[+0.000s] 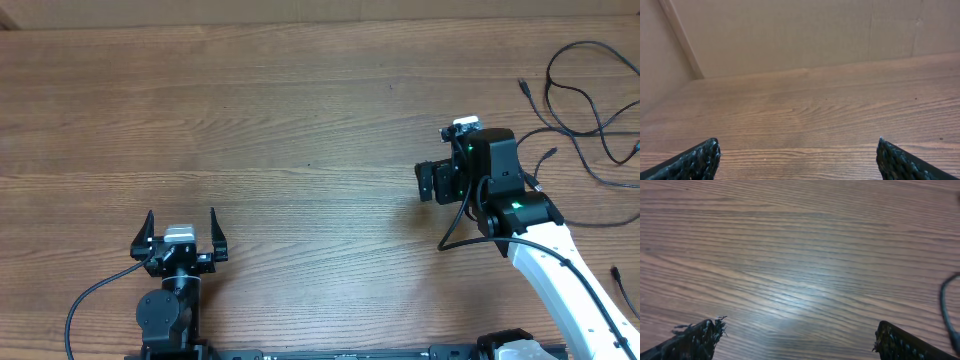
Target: Untangle cables
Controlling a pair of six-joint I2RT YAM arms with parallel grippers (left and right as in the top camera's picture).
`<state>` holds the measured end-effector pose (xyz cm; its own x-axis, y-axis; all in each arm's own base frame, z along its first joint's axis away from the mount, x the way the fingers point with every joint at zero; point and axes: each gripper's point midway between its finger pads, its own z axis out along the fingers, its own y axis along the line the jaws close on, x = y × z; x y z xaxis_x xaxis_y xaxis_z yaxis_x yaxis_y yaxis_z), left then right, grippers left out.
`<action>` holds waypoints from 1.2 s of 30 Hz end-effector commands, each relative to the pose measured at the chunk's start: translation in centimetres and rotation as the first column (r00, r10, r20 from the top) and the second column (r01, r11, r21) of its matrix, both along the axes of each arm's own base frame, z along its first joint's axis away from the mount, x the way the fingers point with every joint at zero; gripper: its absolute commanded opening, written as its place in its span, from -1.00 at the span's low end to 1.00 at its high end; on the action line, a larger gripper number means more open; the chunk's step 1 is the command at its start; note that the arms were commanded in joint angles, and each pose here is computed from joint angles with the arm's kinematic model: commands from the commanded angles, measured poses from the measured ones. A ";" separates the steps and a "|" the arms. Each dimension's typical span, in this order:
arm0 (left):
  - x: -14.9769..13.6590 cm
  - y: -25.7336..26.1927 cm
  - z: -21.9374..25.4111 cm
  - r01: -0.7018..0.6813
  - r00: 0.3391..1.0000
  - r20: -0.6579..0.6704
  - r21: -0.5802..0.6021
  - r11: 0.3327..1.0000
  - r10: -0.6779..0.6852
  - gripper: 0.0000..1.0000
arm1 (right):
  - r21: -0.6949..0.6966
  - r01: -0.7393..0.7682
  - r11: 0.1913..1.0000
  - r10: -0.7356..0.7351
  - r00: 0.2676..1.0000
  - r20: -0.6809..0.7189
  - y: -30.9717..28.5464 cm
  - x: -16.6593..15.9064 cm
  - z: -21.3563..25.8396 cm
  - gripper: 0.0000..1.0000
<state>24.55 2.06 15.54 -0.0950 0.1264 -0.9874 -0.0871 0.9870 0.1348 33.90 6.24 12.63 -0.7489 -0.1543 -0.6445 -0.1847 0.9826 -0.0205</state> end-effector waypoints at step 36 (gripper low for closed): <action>0.0 -0.2 0.1 0.013 1.000 0.005 0.014 1.000 -0.013 0.99 | 0.138 -0.040 0.990 -0.068 0.715 0.696 -1.3 -5.6 8.2 1.00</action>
